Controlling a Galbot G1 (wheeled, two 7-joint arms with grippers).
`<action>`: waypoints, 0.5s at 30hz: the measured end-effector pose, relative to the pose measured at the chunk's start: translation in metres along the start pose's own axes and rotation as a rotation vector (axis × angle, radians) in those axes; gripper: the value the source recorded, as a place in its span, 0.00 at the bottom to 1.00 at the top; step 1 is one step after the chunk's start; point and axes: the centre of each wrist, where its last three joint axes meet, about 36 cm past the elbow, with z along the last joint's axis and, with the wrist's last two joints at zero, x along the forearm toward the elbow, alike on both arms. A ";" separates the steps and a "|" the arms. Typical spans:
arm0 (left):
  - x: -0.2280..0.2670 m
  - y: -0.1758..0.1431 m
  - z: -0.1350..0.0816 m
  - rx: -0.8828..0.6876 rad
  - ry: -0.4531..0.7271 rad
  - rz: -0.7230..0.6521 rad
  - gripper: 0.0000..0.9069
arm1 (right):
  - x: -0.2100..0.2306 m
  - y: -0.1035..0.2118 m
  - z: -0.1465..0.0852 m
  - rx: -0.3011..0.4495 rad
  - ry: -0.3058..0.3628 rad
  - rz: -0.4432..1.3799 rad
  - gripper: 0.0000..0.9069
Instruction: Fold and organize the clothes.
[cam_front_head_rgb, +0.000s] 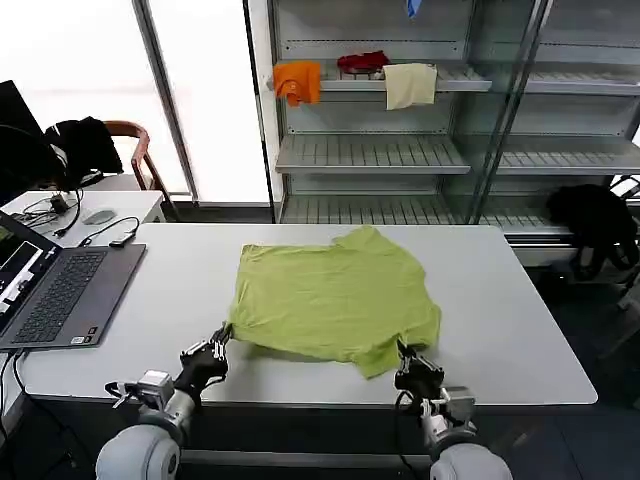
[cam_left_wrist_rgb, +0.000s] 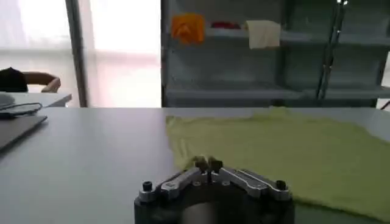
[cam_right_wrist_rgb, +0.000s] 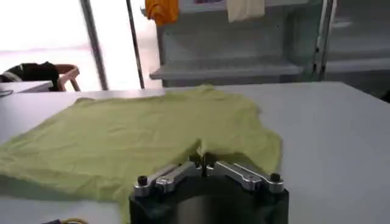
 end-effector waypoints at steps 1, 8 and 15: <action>-0.004 0.001 -0.003 0.006 -0.006 0.002 0.00 | -0.004 -0.001 -0.003 0.000 -0.005 0.002 0.00; -0.027 0.009 -0.011 0.035 -0.024 0.007 0.00 | -0.031 -0.006 -0.015 -0.003 -0.022 0.008 0.00; -0.049 0.013 -0.015 0.050 -0.023 0.002 0.00 | -0.061 -0.011 -0.025 -0.004 -0.025 0.013 0.00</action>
